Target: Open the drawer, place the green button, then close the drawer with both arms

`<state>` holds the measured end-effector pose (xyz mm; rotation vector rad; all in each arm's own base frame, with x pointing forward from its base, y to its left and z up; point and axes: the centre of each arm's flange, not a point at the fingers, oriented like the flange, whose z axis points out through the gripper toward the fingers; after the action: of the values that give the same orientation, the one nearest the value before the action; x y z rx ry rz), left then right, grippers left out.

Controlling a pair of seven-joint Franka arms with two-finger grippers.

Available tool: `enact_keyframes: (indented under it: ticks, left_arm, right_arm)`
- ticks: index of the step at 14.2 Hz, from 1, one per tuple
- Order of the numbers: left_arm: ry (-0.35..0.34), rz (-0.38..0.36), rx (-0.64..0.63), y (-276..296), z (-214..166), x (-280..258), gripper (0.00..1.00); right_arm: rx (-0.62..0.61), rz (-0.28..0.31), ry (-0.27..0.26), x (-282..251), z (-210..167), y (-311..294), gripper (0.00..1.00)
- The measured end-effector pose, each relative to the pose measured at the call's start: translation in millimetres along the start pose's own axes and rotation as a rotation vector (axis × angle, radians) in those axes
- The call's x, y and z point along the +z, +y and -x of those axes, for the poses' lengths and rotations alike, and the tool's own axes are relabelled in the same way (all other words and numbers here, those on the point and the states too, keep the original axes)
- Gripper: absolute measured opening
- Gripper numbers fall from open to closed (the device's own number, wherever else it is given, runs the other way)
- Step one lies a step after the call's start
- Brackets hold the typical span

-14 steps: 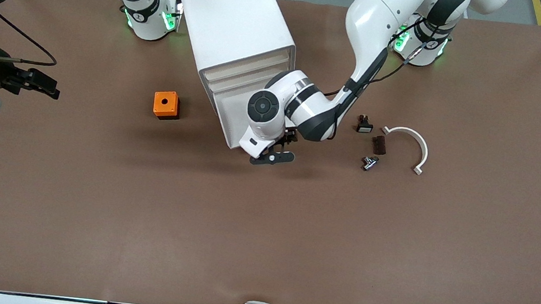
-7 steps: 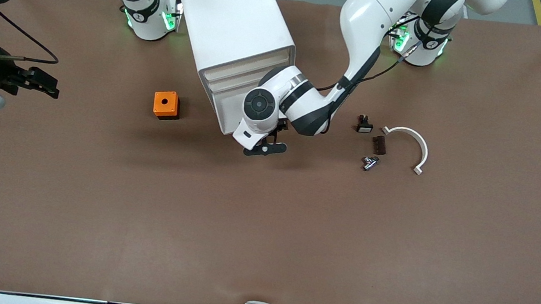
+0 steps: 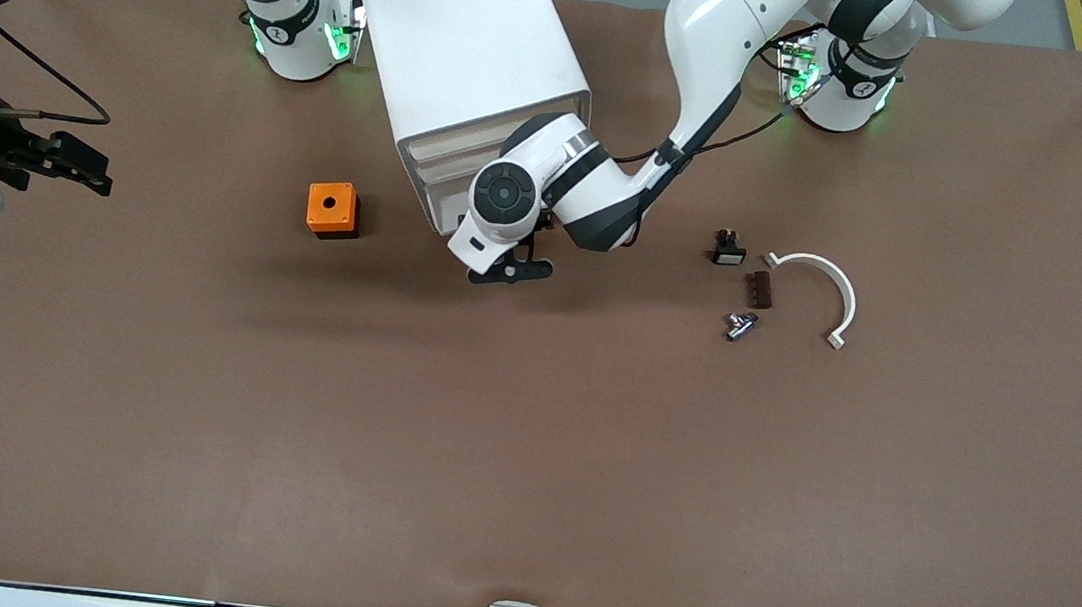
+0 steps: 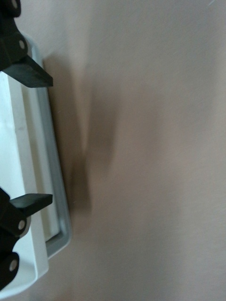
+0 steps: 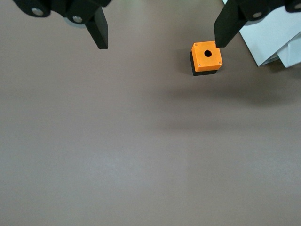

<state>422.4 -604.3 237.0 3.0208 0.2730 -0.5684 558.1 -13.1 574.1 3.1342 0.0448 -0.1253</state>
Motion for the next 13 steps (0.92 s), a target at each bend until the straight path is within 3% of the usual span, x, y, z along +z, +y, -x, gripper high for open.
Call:
enact_keyframes:
  ticks: [6,10,13]
  left_arm:
    - [-0.089,0.012,-0.012,9,25,26,1.00]
    - [-0.092,0.013,-0.015,8,24,27,1.00]
    - [-0.085,0.025,-0.017,9,22,20,1.00]
  right_arm:
    - [0.003,0.002,0.038,-23,0,2,1.00]
    - [0.004,0.004,0.071,-44,1,2,1.00]
    - [0.004,0.006,0.061,-59,7,2,1.00]
